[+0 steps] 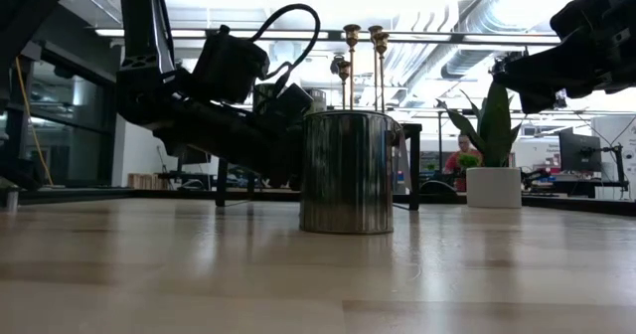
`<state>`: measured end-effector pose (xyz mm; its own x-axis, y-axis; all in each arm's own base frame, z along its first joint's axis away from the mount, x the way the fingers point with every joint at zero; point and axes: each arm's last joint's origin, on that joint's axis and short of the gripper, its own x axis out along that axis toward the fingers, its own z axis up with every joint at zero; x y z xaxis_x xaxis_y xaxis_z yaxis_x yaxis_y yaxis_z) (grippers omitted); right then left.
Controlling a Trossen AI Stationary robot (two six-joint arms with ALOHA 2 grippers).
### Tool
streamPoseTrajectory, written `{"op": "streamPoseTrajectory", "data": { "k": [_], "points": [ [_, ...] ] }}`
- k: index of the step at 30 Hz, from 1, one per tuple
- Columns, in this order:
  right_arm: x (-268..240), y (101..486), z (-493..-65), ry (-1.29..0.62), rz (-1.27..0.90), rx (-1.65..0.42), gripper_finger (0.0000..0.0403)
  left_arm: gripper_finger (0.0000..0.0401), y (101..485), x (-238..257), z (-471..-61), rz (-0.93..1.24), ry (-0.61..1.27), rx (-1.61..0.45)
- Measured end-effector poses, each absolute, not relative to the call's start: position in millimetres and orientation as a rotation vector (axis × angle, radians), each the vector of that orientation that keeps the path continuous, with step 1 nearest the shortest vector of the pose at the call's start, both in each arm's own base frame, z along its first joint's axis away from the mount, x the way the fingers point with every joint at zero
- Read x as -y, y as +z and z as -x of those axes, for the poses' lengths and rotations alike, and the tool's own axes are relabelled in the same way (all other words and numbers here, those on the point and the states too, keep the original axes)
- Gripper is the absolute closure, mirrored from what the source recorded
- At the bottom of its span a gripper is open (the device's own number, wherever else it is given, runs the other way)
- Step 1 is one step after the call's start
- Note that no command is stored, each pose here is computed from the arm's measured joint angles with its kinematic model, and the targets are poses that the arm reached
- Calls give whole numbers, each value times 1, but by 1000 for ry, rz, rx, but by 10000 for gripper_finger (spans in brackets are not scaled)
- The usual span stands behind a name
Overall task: Pick & Place candle stick holders
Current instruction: Put the scented candle on the shelf
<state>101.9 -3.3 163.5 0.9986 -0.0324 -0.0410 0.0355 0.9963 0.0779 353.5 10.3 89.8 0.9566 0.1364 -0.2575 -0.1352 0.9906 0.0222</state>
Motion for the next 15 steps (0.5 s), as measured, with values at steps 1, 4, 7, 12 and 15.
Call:
{"op": "streamPoseTrajectory", "data": {
  "k": [1,4,7,12,15],
  "points": [
    [3,164,-102,-34,-79,-39,285,50,90,-10,-353,-5,141,-262],
    [3,163,-102,-34,-79,-40,285,50,90,-10,-353,-5,143,-261],
    [3,163,-102,-34,-79,-40,285,50,90,-10,-353,-5,143,-261],
    [3,163,-102,-34,-78,-40,285,49,90,-11,-353,-6,145,-259],
    [3,163,-102,-34,-79,-40,285,49,91,-11,-354,-6,153,-249]
  ]
}}
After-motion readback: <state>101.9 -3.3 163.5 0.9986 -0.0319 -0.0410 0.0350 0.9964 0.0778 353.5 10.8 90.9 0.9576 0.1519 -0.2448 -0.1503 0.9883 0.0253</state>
